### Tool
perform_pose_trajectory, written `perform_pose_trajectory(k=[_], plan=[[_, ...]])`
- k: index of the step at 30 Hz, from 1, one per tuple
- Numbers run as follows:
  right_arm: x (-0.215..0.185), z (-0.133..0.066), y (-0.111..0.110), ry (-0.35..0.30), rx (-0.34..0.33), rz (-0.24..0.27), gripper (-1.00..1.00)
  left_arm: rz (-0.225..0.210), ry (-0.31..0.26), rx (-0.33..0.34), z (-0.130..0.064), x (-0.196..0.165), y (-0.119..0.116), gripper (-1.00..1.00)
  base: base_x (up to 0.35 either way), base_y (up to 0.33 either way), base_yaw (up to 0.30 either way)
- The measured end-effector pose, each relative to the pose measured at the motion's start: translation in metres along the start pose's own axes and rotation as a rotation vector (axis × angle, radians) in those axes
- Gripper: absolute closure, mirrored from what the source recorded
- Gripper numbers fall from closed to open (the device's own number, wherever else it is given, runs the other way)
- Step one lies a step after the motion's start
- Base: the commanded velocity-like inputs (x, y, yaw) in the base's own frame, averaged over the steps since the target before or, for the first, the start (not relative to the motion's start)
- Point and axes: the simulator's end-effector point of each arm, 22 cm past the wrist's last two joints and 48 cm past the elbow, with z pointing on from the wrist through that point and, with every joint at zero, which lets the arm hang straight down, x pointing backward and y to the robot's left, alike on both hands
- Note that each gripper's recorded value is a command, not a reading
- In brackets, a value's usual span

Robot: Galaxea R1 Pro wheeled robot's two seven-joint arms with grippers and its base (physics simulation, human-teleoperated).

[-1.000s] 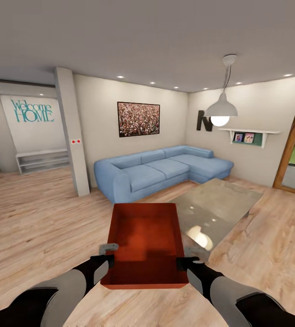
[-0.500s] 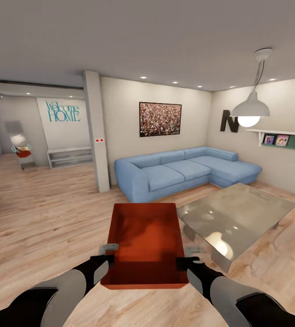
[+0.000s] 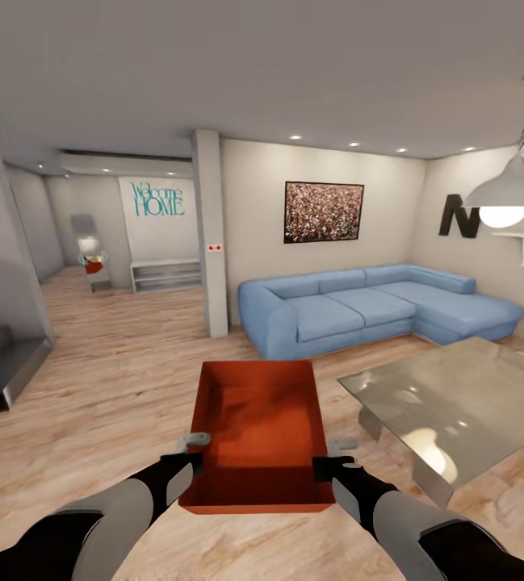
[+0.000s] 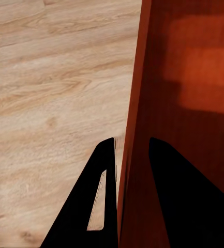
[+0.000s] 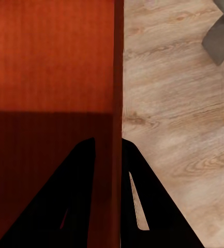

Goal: Move the two storage containers from the living room to the garage. In the garage, place one container on the floor and stack the other container on top of it (either order is fine).

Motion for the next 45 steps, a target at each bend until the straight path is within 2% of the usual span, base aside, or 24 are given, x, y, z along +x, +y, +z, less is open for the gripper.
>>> perform_pose_trajectory(k=[45], plan=[[-0.0002,0.0,0.0,0.0,0.0,-0.001,1.0,-0.001,0.0,0.0,0.0,0.0001,0.0001,1.0,0.0,0.0,0.3]])
